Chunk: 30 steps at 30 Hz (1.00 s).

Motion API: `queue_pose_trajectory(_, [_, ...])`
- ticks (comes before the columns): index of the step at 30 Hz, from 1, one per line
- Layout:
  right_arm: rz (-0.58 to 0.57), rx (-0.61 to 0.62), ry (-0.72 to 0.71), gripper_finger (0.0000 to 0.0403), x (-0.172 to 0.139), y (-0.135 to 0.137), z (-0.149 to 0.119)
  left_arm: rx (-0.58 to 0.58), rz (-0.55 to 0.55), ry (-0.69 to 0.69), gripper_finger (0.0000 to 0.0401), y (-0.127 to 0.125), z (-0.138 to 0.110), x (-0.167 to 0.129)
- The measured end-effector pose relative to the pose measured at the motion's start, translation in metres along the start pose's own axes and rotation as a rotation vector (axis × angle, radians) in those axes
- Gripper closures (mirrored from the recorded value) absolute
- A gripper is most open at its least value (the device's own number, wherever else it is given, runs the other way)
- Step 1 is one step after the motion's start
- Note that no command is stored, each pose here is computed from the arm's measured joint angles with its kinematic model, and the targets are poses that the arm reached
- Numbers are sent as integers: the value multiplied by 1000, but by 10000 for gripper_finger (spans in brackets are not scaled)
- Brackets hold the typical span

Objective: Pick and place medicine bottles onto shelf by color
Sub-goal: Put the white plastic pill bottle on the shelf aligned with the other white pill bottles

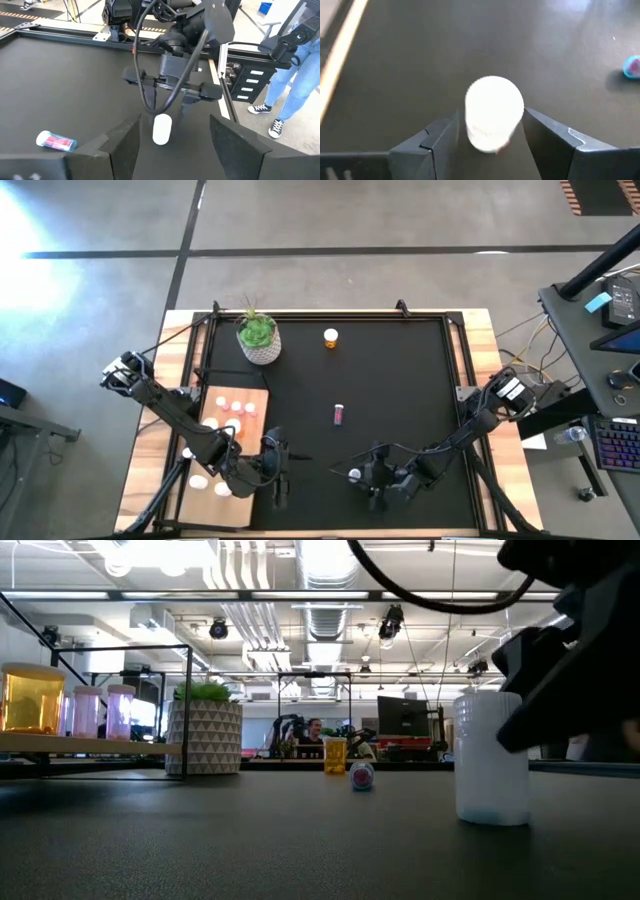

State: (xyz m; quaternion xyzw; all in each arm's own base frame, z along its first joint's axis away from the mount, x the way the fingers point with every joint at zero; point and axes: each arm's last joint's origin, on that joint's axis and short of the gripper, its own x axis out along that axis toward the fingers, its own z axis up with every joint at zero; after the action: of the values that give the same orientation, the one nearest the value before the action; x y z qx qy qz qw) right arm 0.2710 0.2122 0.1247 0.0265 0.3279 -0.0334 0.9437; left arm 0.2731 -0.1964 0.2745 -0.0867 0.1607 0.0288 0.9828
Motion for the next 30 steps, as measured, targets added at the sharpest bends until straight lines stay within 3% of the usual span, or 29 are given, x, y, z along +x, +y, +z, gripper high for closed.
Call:
queue_pose_trajectory(11, [23,77,-77,276,6,-10,2,-3,9,-2,184,2,1,2])
queue_pose_trajectory(19, [25,116,-114,273,9,-11,16,8,22,12,184,3,-4,7])
queue_pose_trajectory(26, [-41,192,-133,273,25,-35,37,30,42,43,184,4,-15,18])
queue_pose_trajectory(30, [-17,229,-123,273,33,-48,50,30,50,46,184,6,-15,21])
